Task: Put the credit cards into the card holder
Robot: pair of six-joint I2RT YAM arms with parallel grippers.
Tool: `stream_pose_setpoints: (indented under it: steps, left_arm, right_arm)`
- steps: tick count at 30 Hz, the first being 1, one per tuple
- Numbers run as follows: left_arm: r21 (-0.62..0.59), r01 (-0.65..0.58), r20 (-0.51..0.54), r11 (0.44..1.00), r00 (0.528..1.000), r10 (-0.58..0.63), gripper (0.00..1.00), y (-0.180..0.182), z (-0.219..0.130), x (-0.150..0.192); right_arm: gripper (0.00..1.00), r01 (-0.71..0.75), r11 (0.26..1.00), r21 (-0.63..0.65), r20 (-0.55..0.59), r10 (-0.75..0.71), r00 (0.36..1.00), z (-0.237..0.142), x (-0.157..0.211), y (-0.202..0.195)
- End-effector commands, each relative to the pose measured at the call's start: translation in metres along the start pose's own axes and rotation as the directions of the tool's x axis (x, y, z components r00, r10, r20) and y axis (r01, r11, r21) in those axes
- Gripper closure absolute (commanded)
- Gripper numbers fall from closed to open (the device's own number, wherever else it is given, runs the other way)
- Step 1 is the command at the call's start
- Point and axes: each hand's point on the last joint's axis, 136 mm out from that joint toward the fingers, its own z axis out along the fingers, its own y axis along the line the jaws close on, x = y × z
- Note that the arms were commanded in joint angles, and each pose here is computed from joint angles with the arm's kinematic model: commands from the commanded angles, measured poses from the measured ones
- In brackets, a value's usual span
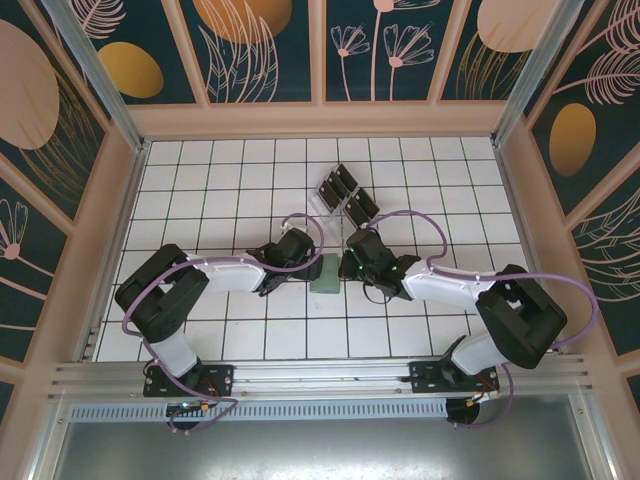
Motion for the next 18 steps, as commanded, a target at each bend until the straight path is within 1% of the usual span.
stream_pose_setpoints:
  steps: [1, 18]
  left_arm:
    - [-0.046, -0.015, -0.031, 0.999, 0.999, 0.013, 0.01, 0.011, 0.005, 0.015]
    - [-0.043, -0.014, -0.029, 0.999, 0.999, 0.013, 0.02, 0.010, 0.005, 0.015]
  right_arm:
    - [1.00, 0.002, 0.997, -0.076, 0.029, 0.001, 1.000, -0.003, -0.016, 0.024]
    - [1.00, 0.016, 0.996, -0.093, -0.021, -0.018, 1.000, 0.027, -0.005, 0.039]
